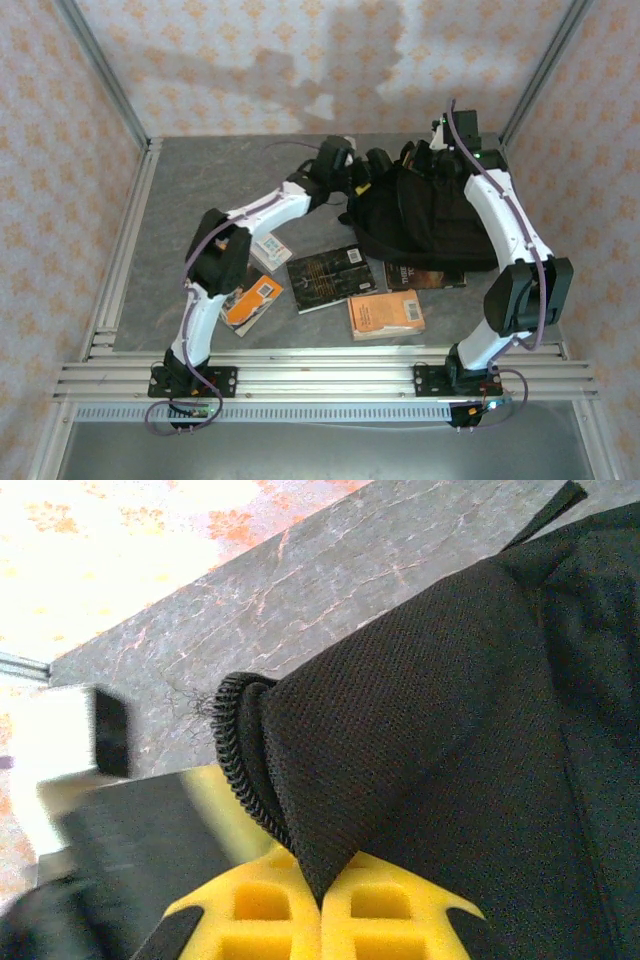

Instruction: Pack books, pencil case, and school supplies into a backpack

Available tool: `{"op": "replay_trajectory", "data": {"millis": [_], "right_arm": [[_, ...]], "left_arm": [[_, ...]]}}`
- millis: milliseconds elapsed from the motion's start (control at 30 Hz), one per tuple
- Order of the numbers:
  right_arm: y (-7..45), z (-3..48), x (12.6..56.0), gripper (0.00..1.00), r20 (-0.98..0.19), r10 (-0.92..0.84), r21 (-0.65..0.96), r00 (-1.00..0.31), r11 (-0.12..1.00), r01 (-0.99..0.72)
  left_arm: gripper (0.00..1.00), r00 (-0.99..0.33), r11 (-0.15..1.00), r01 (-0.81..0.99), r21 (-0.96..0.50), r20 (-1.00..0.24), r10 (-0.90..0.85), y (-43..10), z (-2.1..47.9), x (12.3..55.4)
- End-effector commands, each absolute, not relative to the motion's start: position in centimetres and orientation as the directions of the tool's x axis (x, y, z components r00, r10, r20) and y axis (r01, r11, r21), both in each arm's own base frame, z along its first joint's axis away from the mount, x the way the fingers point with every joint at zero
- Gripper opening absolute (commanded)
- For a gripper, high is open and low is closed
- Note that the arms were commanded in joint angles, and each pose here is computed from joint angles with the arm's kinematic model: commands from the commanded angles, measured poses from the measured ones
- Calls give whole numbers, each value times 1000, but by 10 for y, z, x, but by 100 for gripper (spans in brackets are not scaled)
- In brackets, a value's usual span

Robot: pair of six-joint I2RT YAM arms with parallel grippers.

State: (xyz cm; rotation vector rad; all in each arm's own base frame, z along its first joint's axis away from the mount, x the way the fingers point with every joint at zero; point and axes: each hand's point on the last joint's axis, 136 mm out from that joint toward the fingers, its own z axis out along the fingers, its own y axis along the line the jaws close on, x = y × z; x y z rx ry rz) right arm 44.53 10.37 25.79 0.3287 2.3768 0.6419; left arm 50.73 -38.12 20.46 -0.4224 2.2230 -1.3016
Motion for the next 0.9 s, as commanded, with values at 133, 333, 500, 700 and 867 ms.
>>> {"op": "replay_trajectory", "data": {"millis": [133, 333, 500, 700, 867], "right_arm": [[119, 247, 474, 5, -528, 379, 536, -760, 843, 47], [139, 231, 458, 12, -551, 256, 425, -794, 905, -4], [132, 239, 450, 55, -622, 222, 301, -751, 953, 32], [165, 252, 439, 63, -688, 87, 169, -721, 985, -43], [264, 227, 421, 50, -604, -14, 338, -797, 901, -272]], "left_arm": [[95, -794, 622, 19, -782, -391, -466, -307, 240, 465], [95, -729, 770, -221, -599, -423, -538, -198, 221, 416], [94, -605, 694, -481, -535, -370, -705, -97, 190, 389], [92, -497, 579, -659, -480, -299, -814, -28, 148, 379], [74, -463, 500, -700, -510, -208, -861, -22, 110, 393]]}}
